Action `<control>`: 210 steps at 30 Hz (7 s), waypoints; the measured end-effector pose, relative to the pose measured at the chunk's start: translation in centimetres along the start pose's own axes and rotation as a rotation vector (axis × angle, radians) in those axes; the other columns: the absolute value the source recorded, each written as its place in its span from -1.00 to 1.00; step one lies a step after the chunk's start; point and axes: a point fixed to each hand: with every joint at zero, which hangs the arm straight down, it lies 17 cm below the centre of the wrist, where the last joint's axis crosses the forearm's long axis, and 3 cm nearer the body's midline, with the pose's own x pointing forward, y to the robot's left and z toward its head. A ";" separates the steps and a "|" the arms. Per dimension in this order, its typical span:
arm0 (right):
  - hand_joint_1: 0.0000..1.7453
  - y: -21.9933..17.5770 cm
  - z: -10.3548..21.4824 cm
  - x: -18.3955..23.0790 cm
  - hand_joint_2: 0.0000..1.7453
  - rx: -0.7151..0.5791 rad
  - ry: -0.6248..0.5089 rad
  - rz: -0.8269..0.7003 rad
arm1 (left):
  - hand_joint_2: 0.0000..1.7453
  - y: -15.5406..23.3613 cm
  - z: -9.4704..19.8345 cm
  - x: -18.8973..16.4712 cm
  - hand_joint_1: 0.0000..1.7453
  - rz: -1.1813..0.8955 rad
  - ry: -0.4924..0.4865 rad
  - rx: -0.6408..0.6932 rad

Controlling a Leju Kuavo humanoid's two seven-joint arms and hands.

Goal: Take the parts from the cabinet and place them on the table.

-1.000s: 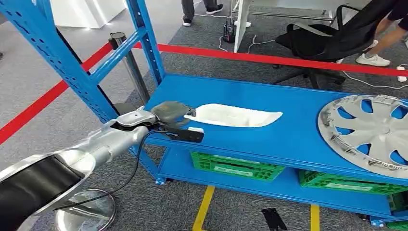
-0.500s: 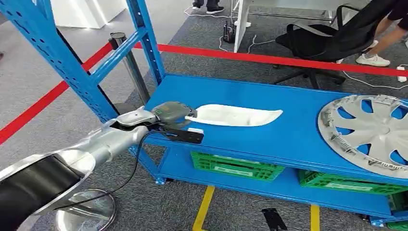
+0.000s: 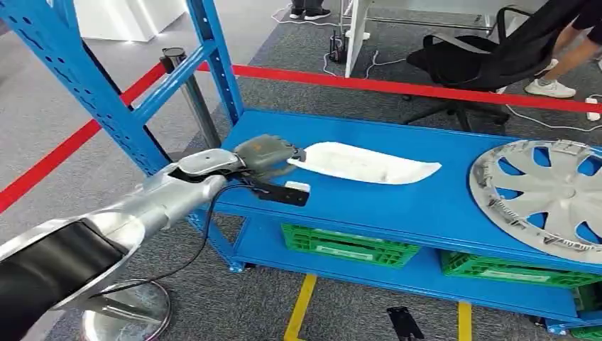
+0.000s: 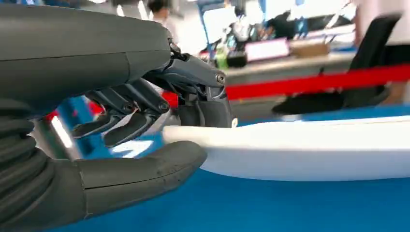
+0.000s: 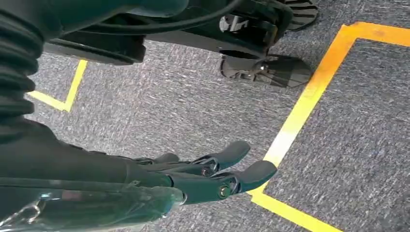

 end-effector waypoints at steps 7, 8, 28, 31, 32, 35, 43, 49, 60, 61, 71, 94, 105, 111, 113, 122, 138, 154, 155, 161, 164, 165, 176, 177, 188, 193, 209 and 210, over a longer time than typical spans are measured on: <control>-1.00 -0.1 0.0 0.0 1.00 -0.007 0.002 -0.011 | 1.00 5.3 -1.8 2.1 1.00 -0.066 -0.072 0.103; -1.00 -0.2 0.0 -0.1 1.00 -0.009 0.002 -0.014 | 1.00 6.5 -2.0 2.6 1.00 -0.080 -0.089 0.128; -1.00 -0.4 0.1 -2.3 1.00 -0.028 0.028 -0.051 | 1.00 21.5 -2.1 14.0 1.00 -0.239 -0.316 0.457; -1.00 -0.5 0.2 -2.7 1.00 -0.031 0.032 -0.055 | 1.00 22.5 -1.6 15.3 1.00 -0.260 -0.334 0.485; -1.00 -0.5 0.2 -2.8 1.00 -0.034 0.033 -0.056 | 1.00 22.7 -1.5 15.7 1.00 -0.264 -0.336 0.492; -1.00 -0.6 0.2 -3.2 1.00 -0.038 0.037 -0.058 | 1.00 22.7 -1.2 16.3 1.00 -0.252 -0.340 0.504; -1.00 -0.8 0.2 -4.1 1.00 -0.048 0.050 -0.063 | 1.00 20.6 -0.7 17.1 1.00 -0.148 -0.340 0.544; -1.00 -1.2 0.3 -5.0 1.00 -0.058 0.061 -0.072 | 1.00 18.9 -0.4 18.3 1.00 -0.121 -0.347 0.566; -1.00 -2.1 0.2 -5.6 1.00 -0.078 0.070 -0.074 | 1.00 18.0 0.6 20.6 1.00 -0.111 -0.383 0.596; -1.00 -2.2 0.2 -5.7 1.00 -0.080 0.071 -0.074 | 1.00 18.0 0.7 20.7 1.00 -0.109 -0.385 0.599; -1.00 -2.7 0.1 -5.9 1.00 -0.088 0.076 -0.067 | 1.00 17.2 1.0 21.2 1.00 -0.092 -0.390 0.595; -1.00 -4.2 -0.3 -5.8 1.00 -0.109 0.075 -0.054 | 1.00 17.7 1.1 20.9 1.00 -0.079 -0.382 0.613; -1.00 -4.2 -0.2 -5.9 1.00 -0.108 0.078 -0.053 | 1.00 17.4 1.2 20.6 1.00 -0.079 -0.378 0.609; -1.00 -4.2 -0.2 -6.1 1.00 -0.108 0.080 -0.052 | 1.00 17.1 1.2 20.7 1.00 -0.075 -0.379 0.604; -1.00 -4.2 -0.2 -6.1 1.00 -0.108 0.080 -0.051 | 1.00 16.9 1.2 20.7 1.00 -0.073 -0.378 0.602; -1.00 -4.4 -0.3 -5.7 1.00 -0.111 0.074 -0.051 | 1.00 17.0 1.2 20.4 1.00 -0.076 -0.374 0.601; -1.00 -4.4 -0.3 -5.7 1.00 -0.111 0.075 -0.053 | 1.00 17.1 1.2 20.5 1.00 -0.076 -0.375 0.604; -1.00 -4.6 -0.4 -4.9 1.00 -0.113 0.055 -0.057 | 1.00 17.7 1.0 21.0 1.00 -0.087 -0.386 0.599; -1.00 -4.6 -0.4 -4.9 1.00 -0.113 0.055 -0.057 | 1.00 17.5 0.9 21.1 1.00 -0.086 -0.386 0.593; -1.00 -4.6 -0.5 -4.9 1.00 -0.113 0.054 -0.057 | 1.00 17.7 0.9 21.1 1.00 -0.093 -0.388 0.594; -1.00 -4.6 -0.5 -4.8 1.00 -0.112 0.053 -0.057 | 1.00 18.1 0.9 21.1 1.00 -0.098 -0.389 0.600; -1.00 -4.4 -0.4 -4.8 1.00 -0.109 0.054 -0.058 | 1.00 18.1 0.9 21.1 1.00 -0.098 -0.389 0.599; -1.00 -4.4 -0.4 -4.9 1.00 -0.110 0.057 -0.057 | 1.00 17.9 0.9 21.2 1.00 -0.098 -0.390 0.597; -1.00 -4.3 -0.4 -4.7 1.00 -0.107 0.053 -0.058 | 1.00 18.1 0.9 21.1 1.00 -0.100 -0.389 0.598; -1.00 -4.2 -0.4 -4.8 1.00 -0.106 0.057 -0.058 | 1.00 17.6 0.9 20.9 1.00 -0.099 -0.385 0.590; -1.00 -4.0 -0.4 -4.7 1.00 -0.104 0.056 -0.059 | 1.00 18.3 0.9 21.0 1.00 -0.108 -0.388 0.601; -1.00 -3.9 -0.3 -4.7 1.00 -0.104 0.060 -0.067 | 1.00 18.1 0.9 21.2 1.00 -0.105 -0.391 0.596; -1.00 -3.9 -0.3 -4.7 1.00 -0.105 0.059 -0.067 | 1.00 18.1 0.9 21.2 1.00 -0.106 -0.391 0.596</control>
